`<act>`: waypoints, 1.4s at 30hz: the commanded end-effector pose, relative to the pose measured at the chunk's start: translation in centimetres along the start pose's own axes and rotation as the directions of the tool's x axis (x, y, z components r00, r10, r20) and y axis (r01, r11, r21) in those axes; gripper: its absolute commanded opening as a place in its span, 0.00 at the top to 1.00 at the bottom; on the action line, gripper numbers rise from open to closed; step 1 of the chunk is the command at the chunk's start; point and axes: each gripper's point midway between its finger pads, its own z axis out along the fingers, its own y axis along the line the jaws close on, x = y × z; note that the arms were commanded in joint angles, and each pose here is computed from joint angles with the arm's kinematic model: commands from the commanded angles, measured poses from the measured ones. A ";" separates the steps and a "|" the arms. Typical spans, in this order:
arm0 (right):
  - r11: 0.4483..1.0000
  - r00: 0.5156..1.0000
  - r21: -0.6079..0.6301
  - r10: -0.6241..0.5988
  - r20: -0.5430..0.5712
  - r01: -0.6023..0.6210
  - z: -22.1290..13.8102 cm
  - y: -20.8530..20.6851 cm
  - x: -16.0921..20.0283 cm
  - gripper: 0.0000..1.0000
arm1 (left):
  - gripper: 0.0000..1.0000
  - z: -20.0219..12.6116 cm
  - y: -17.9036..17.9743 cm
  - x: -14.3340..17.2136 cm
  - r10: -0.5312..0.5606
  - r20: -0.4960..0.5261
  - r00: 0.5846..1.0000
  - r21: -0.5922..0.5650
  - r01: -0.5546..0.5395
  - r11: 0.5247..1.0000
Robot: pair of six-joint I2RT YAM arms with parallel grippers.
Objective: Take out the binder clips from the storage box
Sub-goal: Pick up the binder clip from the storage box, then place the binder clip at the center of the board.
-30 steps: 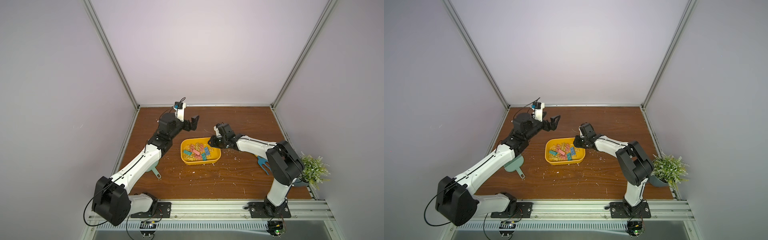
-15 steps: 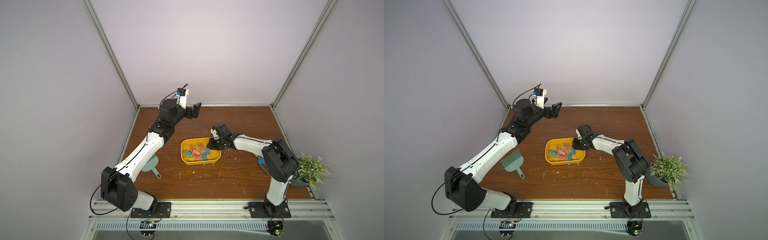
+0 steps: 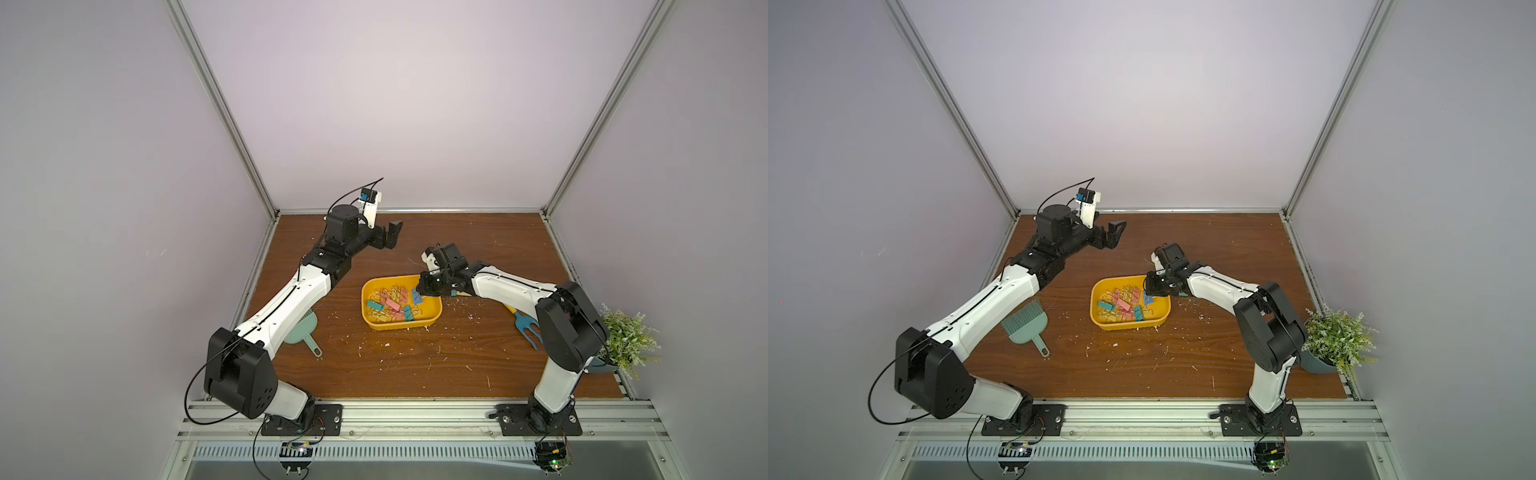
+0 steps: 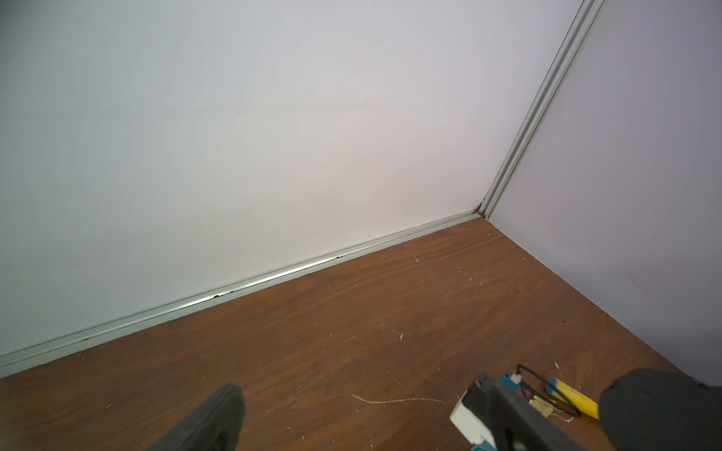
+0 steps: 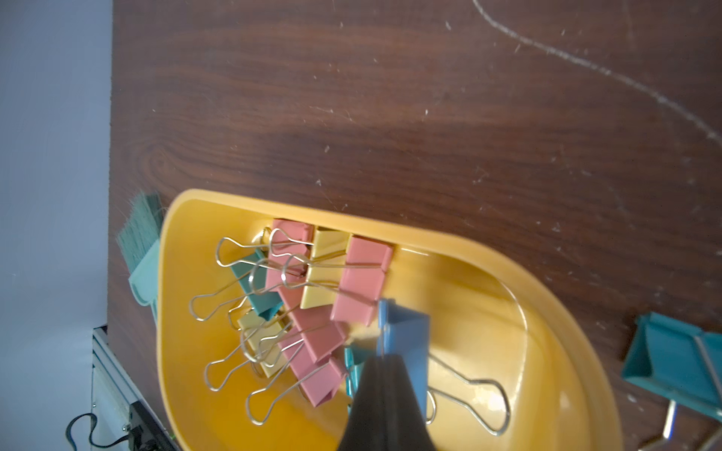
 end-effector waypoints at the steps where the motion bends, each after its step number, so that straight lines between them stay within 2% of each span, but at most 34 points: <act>1: 0.997 0.992 -0.072 0.000 0.125 0.010 -3.4 2.5 -2.3 1.00 | 0.00 -0.1 -1.1 -0.5 0.023 -0.012 1.000 0.039 -0.022 0.999; 8: 0.996 0.962 -0.061 0.073 0.264 -0.059 -7.4 1.9 -3.1 1.00 | 0.00 0.1 -1.9 -0.4 0.010 -0.033 0.999 0.056 -0.008 0.998; 13: 0.978 0.894 -0.126 0.205 0.398 -0.168 -11.0 0.7 -2.8 1.00 | 0.00 -0.1 -2.2 0.6 -0.038 -0.066 0.997 0.074 0.043 0.996; 17: 0.922 0.773 -0.192 0.388 0.502 -0.337 -13.5 -2.4 -1.3 1.00 | 0.00 -0.8 -3.6 2.4 -0.077 -0.107 0.991 0.126 0.090 0.988; 21: 0.842 0.641 -0.236 0.525 0.559 -0.484 -14.6 -6.0 0.9 1.00 | 0.00 -1.6 -6.6 5.8 -0.087 -0.165 0.982 0.179 0.117 0.977; 26: 0.721 0.519 -0.269 0.661 0.542 -0.638 -14.2 -8.6 3.6 1.00 | 0.00 -3.0 -8.7 10.0 -0.141 -0.200 0.970 0.196 0.181 0.964; 28: 0.657 0.451 -0.287 0.713 0.537 -0.697 -13.8 -9.5 4.8 1.00 | 0.00 -3.6 -9.4 10.8 -0.168 -0.196 0.966 0.209 0.209 0.955; 32: 0.548 0.331 -0.333 0.783 0.526 -0.767 -13.1 -10.1 6.4 1.00 | 0.00 -4.2 -10.7 12.7 -0.175 -0.214 0.961 0.214 0.221 0.952; 35: 0.472 0.241 -0.363 0.815 0.528 -0.803 -12.7 -10.1 7.4 1.00 | 0.00 -4.6 -10.7 13.9 -0.245 -0.217 0.945 0.201 0.289 0.936; 37: 0.445 0.204 -0.368 0.818 0.538 -0.816 -12.4 -9.9 7.9 1.00 | 0.00 -5.0 -10.7 14.2 -0.277 -0.194 0.941 0.210 0.316 0.925; 42: 0.397 0.159 -0.352 0.823 0.545 -0.847 -11.1 -10.0 8.4 1.00 | 0.00 -5.7 -10.6 14.5 -0.314 -0.175 0.933 0.222 0.348 0.911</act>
